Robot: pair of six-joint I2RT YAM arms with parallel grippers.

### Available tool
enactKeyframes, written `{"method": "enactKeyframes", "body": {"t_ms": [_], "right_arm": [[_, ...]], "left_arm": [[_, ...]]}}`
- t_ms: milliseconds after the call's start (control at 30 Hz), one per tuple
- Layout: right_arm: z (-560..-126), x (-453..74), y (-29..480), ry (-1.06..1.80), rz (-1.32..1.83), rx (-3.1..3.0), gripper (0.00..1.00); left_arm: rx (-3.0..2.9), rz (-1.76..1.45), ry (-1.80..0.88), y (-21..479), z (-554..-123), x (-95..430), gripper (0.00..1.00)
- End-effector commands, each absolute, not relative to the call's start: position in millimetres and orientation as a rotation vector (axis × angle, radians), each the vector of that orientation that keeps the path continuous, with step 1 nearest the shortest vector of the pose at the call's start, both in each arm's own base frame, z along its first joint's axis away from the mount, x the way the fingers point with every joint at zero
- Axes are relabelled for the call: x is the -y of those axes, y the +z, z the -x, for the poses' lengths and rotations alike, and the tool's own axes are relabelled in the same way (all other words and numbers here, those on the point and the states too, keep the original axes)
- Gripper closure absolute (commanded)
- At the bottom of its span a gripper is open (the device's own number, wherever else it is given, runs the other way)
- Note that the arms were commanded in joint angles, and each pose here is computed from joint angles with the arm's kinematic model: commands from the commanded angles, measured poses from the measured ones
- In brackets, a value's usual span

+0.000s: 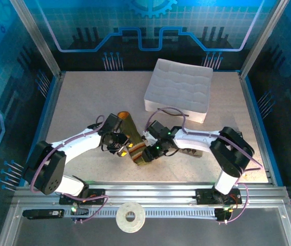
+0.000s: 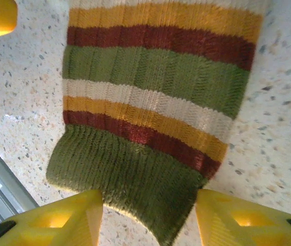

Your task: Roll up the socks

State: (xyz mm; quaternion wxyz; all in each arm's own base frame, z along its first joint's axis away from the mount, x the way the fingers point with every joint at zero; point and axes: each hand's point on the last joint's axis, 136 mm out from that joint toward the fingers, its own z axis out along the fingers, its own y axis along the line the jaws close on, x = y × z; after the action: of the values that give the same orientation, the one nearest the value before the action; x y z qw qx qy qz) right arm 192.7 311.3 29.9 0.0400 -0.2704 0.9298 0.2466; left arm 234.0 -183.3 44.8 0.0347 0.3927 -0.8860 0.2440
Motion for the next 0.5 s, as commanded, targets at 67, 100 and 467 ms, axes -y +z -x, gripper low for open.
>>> {"method": "enactKeyframes", "body": {"t_ms": [67, 100, 467], "right_arm": [[-184.8, -332.3, 32.1, 0.912, 0.806, -2.882, 0.47], [-182.6, -336.3, 33.5, 0.935, 0.813, -2.88, 0.46], [-168.4, -368.4, 45.9, 0.907, 1.015, -2.801, 0.46]], "left_arm": [[2.679, -1.256, 0.817, 35.1, -248.1, 184.3, 0.58], [2.677, -1.269, 0.81, 31.8, -250.5, 180.2, 0.58], [2.759, -1.217, 0.818, 40.4, -291.3, 150.2, 0.58]]}}
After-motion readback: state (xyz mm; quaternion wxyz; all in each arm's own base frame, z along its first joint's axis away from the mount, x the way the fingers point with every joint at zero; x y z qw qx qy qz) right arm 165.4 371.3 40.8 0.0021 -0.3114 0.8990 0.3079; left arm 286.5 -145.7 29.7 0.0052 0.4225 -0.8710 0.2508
